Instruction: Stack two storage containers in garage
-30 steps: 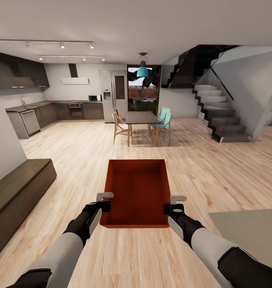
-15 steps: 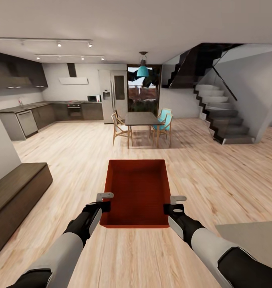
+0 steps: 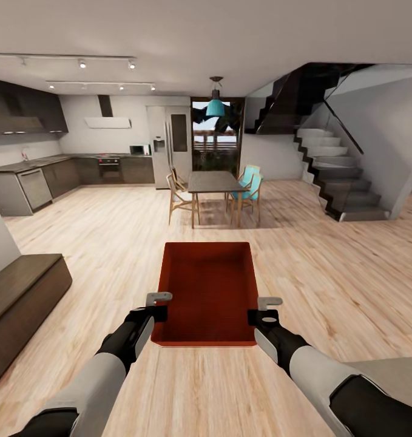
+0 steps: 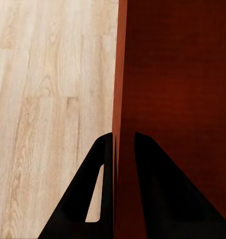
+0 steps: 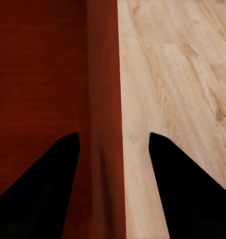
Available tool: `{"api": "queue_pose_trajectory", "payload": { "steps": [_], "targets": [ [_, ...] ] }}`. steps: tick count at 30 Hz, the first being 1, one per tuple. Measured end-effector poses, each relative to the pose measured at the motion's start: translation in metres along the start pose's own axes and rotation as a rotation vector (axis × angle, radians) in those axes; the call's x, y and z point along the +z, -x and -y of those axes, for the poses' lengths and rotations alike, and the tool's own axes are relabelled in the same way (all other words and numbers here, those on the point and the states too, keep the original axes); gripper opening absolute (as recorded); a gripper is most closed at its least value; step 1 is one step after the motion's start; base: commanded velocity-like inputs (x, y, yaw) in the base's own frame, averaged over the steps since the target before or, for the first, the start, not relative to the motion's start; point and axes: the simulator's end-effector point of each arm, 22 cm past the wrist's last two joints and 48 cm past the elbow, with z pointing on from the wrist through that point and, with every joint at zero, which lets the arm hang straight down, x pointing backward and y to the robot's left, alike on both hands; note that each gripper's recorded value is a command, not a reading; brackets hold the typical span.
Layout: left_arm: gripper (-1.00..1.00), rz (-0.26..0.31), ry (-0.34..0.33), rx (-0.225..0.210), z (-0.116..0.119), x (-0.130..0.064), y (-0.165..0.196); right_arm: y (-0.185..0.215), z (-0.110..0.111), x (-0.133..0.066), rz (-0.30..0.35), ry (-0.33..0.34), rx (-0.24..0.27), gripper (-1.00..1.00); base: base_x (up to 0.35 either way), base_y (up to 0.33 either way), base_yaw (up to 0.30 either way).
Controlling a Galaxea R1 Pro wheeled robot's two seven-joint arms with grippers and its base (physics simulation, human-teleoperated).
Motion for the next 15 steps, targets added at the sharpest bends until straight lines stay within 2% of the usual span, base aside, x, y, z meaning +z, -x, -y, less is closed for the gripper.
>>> {"api": "queue_pose_trajectory", "payload": {
  "steps": [10,15],
  "targets": [
    [-1.0,0.0,0.0,0.001,0.0,0.0,0.0004,0.0001,0.0,0.0,0.0,0.0,0.0,-1.0,0.322,0.0,-0.221],
    [-1.0,-0.001,0.0,0.0,-0.0001,0.0,0.0,-0.0001,-0.0001,0.0,0.0,0.0,0.0,-1.0,0.322,0.0,-0.062]
  ]
}}
